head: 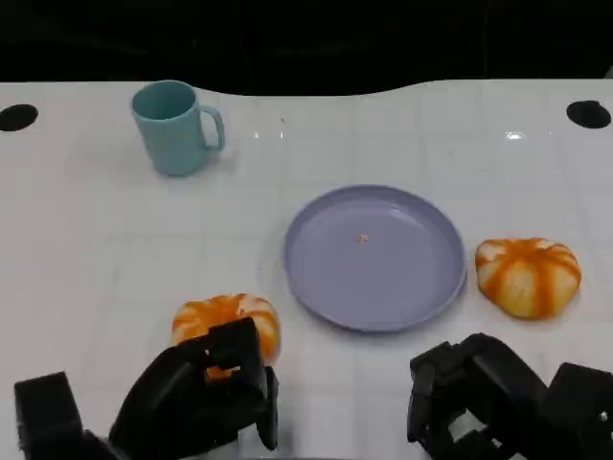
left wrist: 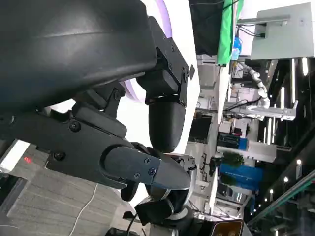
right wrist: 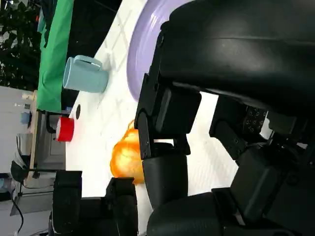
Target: Grasp the bread from the table and place it into the plate.
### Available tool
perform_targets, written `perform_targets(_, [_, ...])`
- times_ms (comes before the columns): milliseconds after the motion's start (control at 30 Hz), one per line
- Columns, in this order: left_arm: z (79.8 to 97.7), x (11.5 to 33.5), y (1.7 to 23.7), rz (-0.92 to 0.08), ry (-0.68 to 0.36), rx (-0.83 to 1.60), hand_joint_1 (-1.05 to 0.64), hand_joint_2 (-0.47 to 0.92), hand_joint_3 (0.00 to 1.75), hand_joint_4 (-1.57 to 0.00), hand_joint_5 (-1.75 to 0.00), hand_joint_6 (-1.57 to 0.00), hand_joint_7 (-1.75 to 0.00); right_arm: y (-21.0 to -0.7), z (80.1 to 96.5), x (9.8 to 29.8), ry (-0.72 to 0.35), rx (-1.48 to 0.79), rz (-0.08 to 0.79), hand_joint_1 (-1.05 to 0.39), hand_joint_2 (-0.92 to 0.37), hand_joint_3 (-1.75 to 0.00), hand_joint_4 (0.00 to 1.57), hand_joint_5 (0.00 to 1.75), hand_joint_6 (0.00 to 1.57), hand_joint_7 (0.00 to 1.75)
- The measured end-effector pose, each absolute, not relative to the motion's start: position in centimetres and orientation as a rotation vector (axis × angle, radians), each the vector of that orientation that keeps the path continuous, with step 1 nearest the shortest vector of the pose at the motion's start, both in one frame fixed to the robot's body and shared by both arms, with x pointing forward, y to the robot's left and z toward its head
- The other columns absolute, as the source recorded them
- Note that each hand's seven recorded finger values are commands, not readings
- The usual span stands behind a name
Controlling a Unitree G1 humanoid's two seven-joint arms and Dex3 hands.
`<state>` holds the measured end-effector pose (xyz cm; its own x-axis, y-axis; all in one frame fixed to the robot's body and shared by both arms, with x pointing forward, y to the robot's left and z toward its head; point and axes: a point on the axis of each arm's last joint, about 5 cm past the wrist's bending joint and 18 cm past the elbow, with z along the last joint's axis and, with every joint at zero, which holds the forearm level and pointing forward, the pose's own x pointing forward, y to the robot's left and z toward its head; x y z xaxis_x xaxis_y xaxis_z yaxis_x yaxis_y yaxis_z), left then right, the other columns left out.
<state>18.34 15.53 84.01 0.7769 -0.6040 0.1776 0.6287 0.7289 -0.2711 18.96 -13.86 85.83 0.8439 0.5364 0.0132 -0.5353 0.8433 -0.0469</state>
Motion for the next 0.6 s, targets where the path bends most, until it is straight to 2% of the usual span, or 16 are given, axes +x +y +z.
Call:
perform_targets(200, [84.0,18.3,15.5,-0.673,-0.079,-0.325,-0.66,0.92,0.09,-0.80,-1.75,-0.61,-1.74,-13.8,85.8,19.0,-0.028,-0.039,0.569,-1.05,-0.08,-1.37,1.56,1.29,1.57,1.07])
perform_targets(267, [84.1,18.4,15.5,-0.669,-0.079,-0.321,-0.67,0.92,0.13,-0.77,-1.75,-0.60,-1.68,-13.8,85.9,19.0,-0.028,-0.039,0.568,-1.05,-0.08,-1.37,1.56,1.29,1.57,1.07])
perform_targets(467, [85.2,18.7,16.0,-0.656,-0.093,-0.206,-0.65,0.92,0.21,-0.64,-1.75,-0.57,-1.42,-13.7,85.9,19.0,-0.031,-0.040,0.568,-1.05,-0.08,-1.38,1.55,1.29,1.57,1.07])
perform_targets(533, [85.7,18.8,16.3,-0.652,-0.104,-0.152,-0.68,0.92,0.23,-0.56,-1.75,-0.56,-1.29,-13.7,85.9,19.0,-0.031,-0.042,0.566,-1.05,-0.08,-1.38,1.55,1.29,1.57,1.08])
perform_targets(600, [86.2,18.9,16.6,-0.655,-0.122,-0.090,-0.71,0.92,0.24,-0.51,-1.57,-0.56,-1.01,-13.7,86.0,19.0,-0.034,-0.052,0.564,-1.05,-0.08,-1.38,1.54,1.29,1.57,1.08])
